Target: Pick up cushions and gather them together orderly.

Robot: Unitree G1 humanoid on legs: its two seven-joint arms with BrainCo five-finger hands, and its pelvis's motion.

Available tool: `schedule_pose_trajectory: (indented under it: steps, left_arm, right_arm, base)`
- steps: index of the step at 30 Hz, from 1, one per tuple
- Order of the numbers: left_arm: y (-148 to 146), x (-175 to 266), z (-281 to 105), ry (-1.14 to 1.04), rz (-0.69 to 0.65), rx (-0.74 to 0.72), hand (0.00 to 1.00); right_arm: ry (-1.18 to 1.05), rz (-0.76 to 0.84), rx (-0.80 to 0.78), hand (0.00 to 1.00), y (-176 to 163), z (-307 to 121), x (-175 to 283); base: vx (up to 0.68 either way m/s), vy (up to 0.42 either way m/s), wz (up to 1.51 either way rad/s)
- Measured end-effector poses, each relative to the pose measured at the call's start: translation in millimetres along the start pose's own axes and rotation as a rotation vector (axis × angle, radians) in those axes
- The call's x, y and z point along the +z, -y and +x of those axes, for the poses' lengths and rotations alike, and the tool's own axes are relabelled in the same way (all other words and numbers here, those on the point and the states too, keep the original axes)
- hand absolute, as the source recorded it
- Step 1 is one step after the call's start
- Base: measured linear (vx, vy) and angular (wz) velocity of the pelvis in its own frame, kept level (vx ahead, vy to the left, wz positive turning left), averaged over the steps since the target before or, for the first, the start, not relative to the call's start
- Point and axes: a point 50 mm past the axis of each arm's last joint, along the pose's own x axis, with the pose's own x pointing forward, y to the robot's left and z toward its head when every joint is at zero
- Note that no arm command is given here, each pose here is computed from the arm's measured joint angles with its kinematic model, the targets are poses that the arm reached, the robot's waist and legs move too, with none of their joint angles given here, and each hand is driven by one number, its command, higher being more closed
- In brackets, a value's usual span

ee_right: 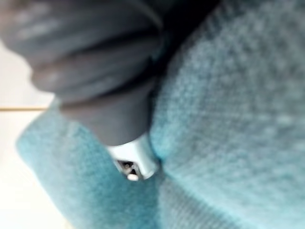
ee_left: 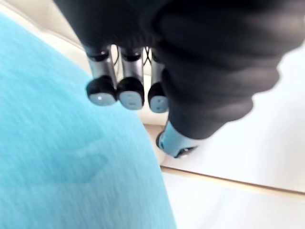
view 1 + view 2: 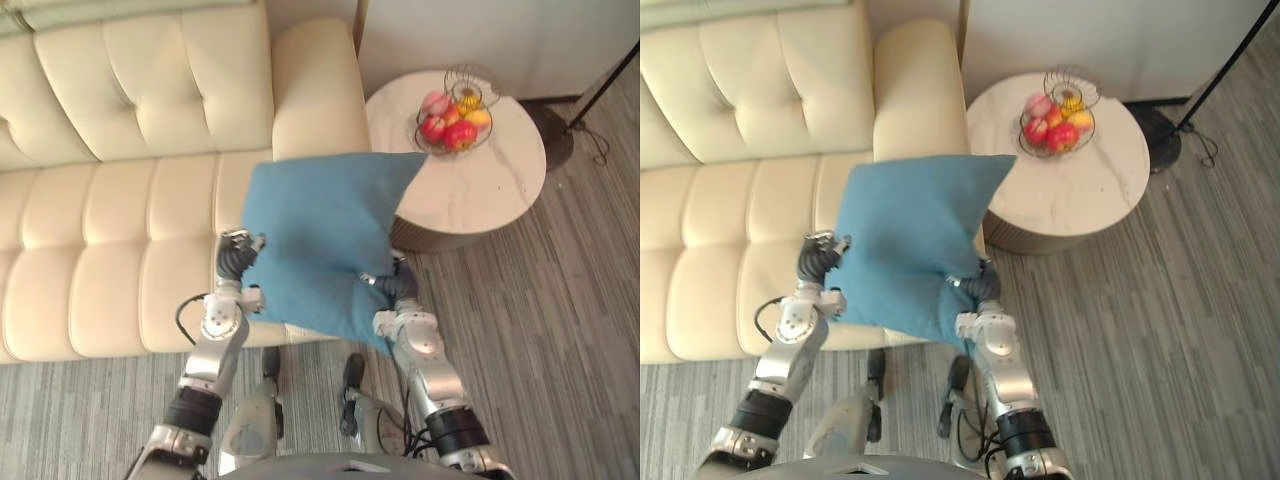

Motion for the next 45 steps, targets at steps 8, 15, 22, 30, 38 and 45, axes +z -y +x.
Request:
schedule_pose_trajectory:
  steps: [8, 15, 22, 30, 38, 45]
  left_arm:
    - [-14.6, 6.2, -40.5, 0.053, -0.015, 0.074, 1.0]
    - [-22.6, -12.0, -56.7, -0.033, -0.005, 0.117, 0.0]
    - [-56.9, -52.0, -68.4, -0.236, 0.123, 0.221, 0.0]
    - [-101.3, -93.0, -89.1, -0.483, 0.254, 0.324, 0.0]
    - [-113.7, -91.6, -62.5, -0.487, 0.332, 0.303, 0.0]
    - [-98.7, -85.7, -41.4, -0.446, 0.336, 0.219, 0.0]
  right_arm:
    - [0.023, -0.045, 0.082, 1.0, -20.1, -21.5, 1.5]
    - [-0.012, -0.124, 0.082, 1.0, -18.7, -31.8, -9.1]
    - [-0.102, -0.172, -0.015, 1.0, 9.6, -38.6, -24.5]
    - [-0.119, -0.181, -0.099, 1.0, 35.9, -38.9, -24.9]
    - [-0.093, -0.144, -0.091, 1.0, 36.7, -33.0, -19.0]
    - [-0.008, -0.139, -0.089, 1.0, 34.8, -22.7, 0.1]
  base:
    - [0.01, 0.017, 0.09]
    - [-0.01, 0.01, 0.02]
    - [0.0, 0.0, 0.0]
    - [-0.02, -0.005, -0.04]
    - [0.02, -0.009, -0.03]
    - [0.02, 0.018, -0.09]
